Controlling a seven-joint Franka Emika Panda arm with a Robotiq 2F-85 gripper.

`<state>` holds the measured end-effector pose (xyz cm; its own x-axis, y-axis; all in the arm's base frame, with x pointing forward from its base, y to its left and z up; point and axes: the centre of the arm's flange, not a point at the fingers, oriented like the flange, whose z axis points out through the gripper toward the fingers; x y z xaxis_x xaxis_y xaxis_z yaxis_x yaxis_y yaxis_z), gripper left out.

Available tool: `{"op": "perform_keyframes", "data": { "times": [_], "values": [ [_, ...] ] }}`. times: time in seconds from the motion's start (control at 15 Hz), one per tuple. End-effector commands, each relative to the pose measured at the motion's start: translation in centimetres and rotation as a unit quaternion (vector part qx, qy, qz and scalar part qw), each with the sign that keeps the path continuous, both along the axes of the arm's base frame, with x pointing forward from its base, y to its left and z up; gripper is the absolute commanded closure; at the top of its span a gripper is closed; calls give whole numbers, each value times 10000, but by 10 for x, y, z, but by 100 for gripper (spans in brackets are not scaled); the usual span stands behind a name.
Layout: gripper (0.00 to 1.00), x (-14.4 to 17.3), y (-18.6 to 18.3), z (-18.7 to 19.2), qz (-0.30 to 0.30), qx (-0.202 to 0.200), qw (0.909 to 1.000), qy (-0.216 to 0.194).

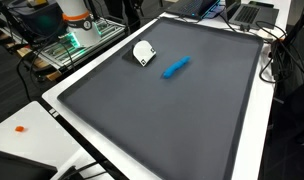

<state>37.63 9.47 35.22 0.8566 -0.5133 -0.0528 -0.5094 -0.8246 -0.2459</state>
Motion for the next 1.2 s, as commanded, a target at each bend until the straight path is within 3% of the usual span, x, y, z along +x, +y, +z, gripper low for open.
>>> {"op": "perform_keyframes", "data": {
  "times": [0.0,0.2,0.47,0.67,1.13],
  "values": [
    [0,6,-8,-29,-973,-18,9949,257],
    [0,9,-19,-42,-1721,-43,9829,657],
    [0,11,-34,-59,-2718,57,9558,1119],
    [0,12,-42,-70,-2946,101,9472,1261],
    [0,15,-59,-86,-2642,148,9573,1162]
  ]
}}
